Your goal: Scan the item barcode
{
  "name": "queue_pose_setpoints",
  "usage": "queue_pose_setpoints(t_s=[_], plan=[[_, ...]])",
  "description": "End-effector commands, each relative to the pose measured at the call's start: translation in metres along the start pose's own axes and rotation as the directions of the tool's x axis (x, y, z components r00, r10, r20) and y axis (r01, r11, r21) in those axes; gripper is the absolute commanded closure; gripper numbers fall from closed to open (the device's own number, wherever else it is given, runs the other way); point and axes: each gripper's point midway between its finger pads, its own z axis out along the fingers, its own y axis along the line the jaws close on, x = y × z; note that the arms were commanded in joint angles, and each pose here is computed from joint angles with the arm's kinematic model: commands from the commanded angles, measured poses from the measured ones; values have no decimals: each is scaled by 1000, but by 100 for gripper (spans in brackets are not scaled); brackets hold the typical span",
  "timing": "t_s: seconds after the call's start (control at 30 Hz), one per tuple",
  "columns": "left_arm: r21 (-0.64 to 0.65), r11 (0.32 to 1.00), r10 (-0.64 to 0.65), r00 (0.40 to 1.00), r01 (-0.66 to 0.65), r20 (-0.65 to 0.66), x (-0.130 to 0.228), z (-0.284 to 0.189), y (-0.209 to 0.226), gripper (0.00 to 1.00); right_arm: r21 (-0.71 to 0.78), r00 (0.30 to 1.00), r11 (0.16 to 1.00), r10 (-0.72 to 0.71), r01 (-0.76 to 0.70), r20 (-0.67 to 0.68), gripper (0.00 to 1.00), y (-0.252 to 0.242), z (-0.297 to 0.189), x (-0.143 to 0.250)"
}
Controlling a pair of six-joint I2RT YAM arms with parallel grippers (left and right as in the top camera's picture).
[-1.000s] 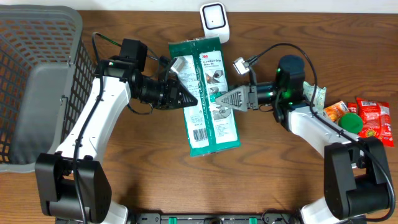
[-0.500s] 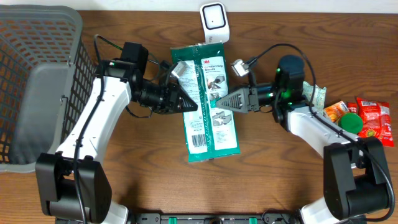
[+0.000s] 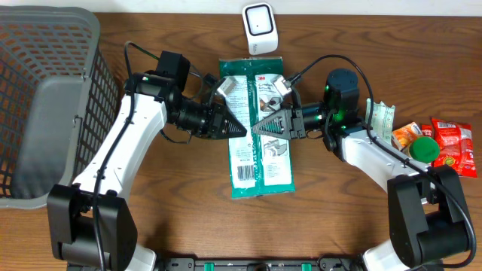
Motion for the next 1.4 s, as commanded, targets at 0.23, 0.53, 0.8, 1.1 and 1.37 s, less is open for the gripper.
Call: queue_pose_setpoints(t_s=[0.23, 0.53, 0.8, 1.1, 1.37], plan=[[-47, 998, 43, 999, -42, 12, -4, -2, 9, 91, -19, 999, 999, -46, 46, -19, 95, 10, 3, 4], [-118, 992, 39, 999, -38, 7, -4, -3, 21, 47, 41, 997, 997, -69, 68, 27, 99, -2, 3, -3], [-167, 986, -3, 998, 12, 58, -9, -22, 39, 34, 261, 996, 965, 17, -40, 89, 99, -55, -4, 10], [-449, 859, -185, 967, 246, 177, -7, -66, 105, 34, 453, 995, 888, 40, -77, 91, 99, -87, -16, 18], [-705, 510, -312, 870, 493, 382, 10, -115, 162, 34, 732, 999, 681, 16, 27, -51, 99, -63, -40, -4]])
